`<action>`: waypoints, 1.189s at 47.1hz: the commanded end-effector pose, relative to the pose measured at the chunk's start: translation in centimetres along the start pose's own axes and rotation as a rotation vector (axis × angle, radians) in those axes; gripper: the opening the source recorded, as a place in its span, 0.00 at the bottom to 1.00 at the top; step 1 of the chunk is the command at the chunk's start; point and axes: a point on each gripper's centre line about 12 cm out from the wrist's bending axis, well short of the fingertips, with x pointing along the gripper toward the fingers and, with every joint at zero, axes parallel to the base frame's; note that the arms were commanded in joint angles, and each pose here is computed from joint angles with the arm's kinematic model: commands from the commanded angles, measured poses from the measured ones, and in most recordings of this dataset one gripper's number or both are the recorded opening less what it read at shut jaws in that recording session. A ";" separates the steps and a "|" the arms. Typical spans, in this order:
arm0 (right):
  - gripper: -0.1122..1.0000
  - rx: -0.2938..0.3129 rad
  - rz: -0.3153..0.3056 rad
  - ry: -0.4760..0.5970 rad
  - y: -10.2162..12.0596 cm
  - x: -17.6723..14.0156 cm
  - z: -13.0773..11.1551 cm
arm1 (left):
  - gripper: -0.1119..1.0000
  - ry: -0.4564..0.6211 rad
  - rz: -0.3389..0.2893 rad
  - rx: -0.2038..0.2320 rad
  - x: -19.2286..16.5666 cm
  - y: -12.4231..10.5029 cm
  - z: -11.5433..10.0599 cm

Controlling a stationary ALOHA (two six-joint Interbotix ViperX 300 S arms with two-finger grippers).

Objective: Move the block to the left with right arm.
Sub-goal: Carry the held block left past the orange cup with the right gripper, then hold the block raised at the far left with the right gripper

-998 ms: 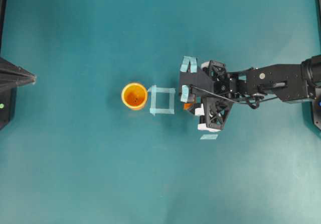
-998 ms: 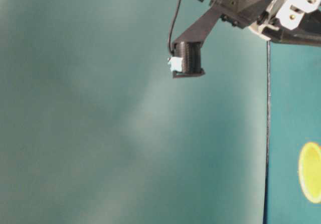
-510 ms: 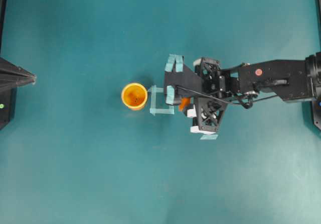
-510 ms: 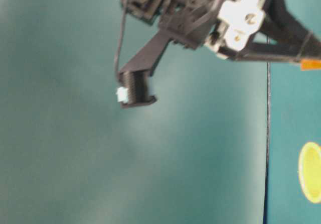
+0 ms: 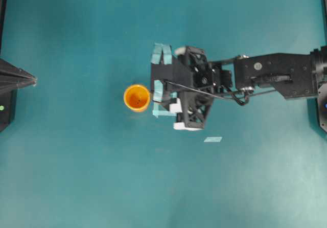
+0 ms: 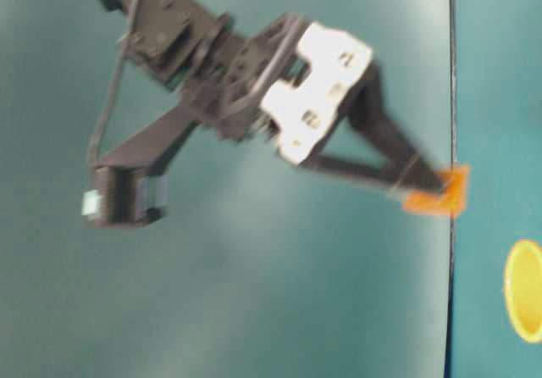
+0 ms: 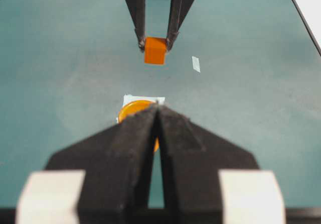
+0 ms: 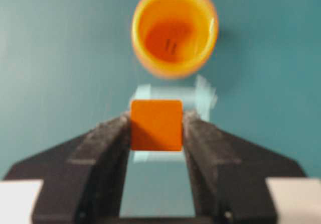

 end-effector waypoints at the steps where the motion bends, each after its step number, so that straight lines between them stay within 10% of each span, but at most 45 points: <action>1: 0.47 -0.006 -0.013 -0.094 -0.5 -0.8 2.8 | 0.10 -0.028 -0.002 0.002 -0.1 -0.1 1.2; 24: 0.47 -0.060 -0.049 -0.320 -1.3 1.4 12.3 | 0.10 -0.015 0.000 0.005 -0.4 0.0 1.3; 56: 0.47 -0.074 -0.055 -0.426 -1.3 4.5 15.6 | 0.10 0.009 0.000 0.011 -1.7 -0.1 1.8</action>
